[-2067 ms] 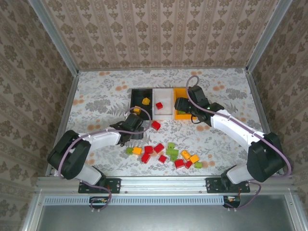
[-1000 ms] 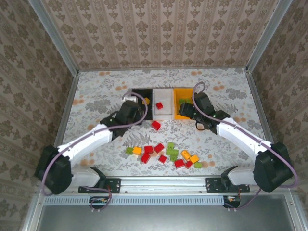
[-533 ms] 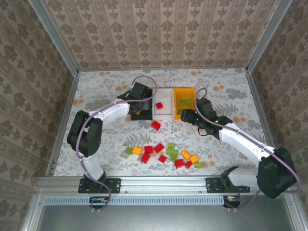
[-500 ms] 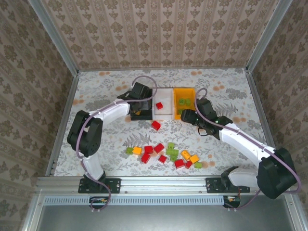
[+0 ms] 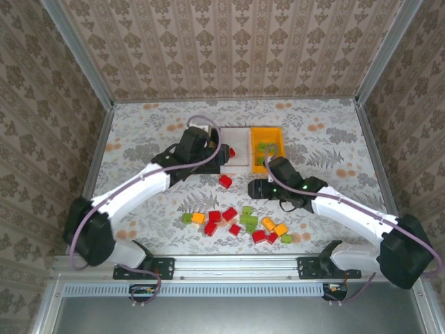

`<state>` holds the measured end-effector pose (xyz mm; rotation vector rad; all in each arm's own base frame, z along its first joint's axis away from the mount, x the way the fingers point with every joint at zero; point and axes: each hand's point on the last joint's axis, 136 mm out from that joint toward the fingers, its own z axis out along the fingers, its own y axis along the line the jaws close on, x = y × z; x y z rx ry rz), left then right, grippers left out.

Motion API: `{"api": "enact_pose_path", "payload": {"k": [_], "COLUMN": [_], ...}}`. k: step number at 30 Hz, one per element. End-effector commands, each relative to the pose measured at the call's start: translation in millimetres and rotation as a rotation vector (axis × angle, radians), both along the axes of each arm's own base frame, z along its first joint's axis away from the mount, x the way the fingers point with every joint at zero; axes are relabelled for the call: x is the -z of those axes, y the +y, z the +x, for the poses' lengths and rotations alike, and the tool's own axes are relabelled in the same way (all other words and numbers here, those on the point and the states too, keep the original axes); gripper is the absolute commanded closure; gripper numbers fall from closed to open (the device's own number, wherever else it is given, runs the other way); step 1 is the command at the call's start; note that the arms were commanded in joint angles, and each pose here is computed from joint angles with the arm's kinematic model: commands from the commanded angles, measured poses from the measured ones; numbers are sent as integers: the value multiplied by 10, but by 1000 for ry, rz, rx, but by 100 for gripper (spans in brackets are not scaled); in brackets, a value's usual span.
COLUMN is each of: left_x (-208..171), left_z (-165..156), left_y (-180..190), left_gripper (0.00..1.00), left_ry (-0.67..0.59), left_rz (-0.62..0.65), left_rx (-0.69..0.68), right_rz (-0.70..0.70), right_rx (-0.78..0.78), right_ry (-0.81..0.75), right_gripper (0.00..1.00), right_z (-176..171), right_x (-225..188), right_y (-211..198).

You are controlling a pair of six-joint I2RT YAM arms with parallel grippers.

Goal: Sort the legos into containers by color

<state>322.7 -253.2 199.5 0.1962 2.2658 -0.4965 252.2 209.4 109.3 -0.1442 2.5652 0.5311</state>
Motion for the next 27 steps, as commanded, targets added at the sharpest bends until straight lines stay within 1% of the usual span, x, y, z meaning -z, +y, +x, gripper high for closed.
{"api": "enact_pose_path", "payload": {"k": [1,6,10,13,19,20,22,24,27], "left_x": [129,284,406,473,523,535,546,549,551], "left_z": [-286,-631,-780,-840,-869,-870,-864,-859,-855], "left_y": [127,429,612,701,745,748,749,748,749], "left_gripper": [0,0,0,0,0,0,0,0,0], "left_ry": [19,18,28,36,41,41,44,44,42], "left_rz": [-20,-29,-37,-38,-32,-27,-25,-21,-14], "left_rx": [-12,-52,-86,-108,-115,-115,-117,-117,-114], "right_rz": [-65,-102,-130,-157,-208,-212,-217,-218,-208], "right_rx": [-72,-90,-86,-61,-32,-31,-26,-20,-19], "right_ry": [102,124,130,135,126,126,125,117,94], "right_gripper": [26,26,28,31,43,45,54,61,67], "right_z": [-246,-277,-262,-236,-200,-198,-189,-172,-154], "right_x": [349,599,712,775,845,858,870,854,752], "right_y": [95,349,437,411,309,303,290,272,260]}}
